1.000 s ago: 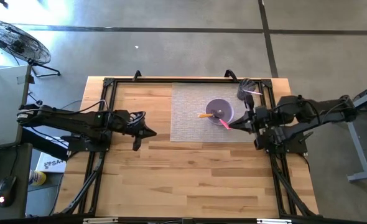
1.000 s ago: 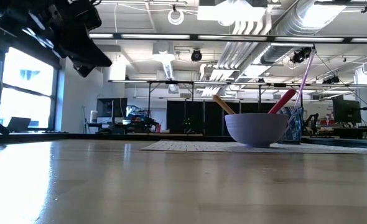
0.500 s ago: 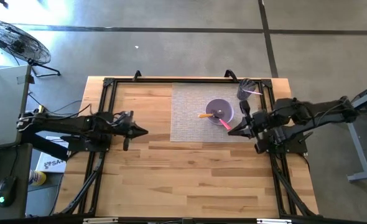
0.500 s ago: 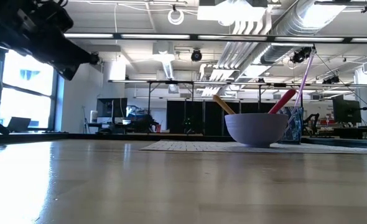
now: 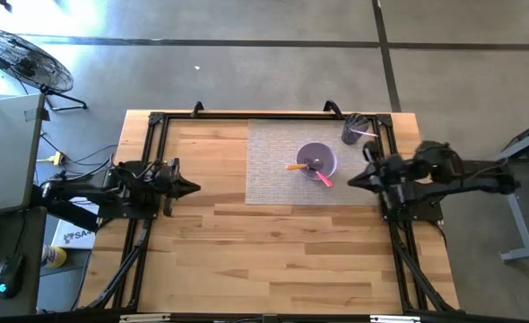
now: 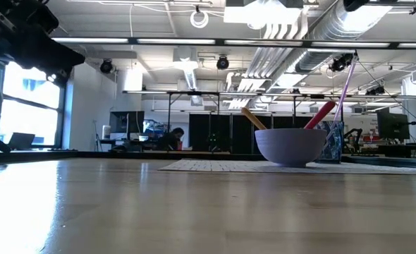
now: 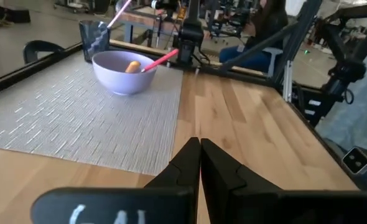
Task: Pick & Place Utensil
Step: Return to Home Position
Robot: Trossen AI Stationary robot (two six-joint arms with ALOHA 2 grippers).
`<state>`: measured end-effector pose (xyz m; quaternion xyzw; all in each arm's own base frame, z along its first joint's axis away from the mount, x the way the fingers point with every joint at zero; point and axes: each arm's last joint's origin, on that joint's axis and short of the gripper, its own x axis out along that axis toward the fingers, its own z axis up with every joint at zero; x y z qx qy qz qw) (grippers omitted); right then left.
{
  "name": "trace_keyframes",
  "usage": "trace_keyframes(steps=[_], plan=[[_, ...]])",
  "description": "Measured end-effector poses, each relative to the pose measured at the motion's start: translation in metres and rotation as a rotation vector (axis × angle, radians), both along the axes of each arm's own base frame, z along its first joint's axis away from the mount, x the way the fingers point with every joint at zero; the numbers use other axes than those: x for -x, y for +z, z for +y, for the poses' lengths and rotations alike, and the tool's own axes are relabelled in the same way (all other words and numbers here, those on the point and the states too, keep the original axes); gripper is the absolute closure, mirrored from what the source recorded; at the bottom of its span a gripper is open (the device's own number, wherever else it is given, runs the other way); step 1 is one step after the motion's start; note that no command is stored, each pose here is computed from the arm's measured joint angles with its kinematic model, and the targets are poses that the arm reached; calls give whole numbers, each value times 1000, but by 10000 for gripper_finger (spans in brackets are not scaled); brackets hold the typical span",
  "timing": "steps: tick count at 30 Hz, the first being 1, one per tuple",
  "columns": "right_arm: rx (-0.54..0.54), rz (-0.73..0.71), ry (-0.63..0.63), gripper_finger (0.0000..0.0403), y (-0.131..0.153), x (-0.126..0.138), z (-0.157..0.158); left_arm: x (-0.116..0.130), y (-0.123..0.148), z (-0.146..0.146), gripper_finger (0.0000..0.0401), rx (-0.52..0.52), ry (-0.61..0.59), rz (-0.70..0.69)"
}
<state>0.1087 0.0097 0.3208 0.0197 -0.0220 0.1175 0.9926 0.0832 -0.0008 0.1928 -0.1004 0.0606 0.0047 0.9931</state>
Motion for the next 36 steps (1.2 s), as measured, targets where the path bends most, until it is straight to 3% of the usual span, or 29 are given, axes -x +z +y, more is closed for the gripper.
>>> trace_keyframes(steps=[11,23,31,36], plan=[[-8,-156,5,400,-61,34,-1,-2,-5,0,391,-24,5,15],[-12,-164,-67,400,-134,13,-3,-2,-6,0,391,-46,5,13],[-71,-89,-297,395,-141,11,-9,-3,-2,1,391,-127,38,-34],[-81,-85,-381,396,-141,11,-12,-11,-18,1,391,-216,12,-80]])
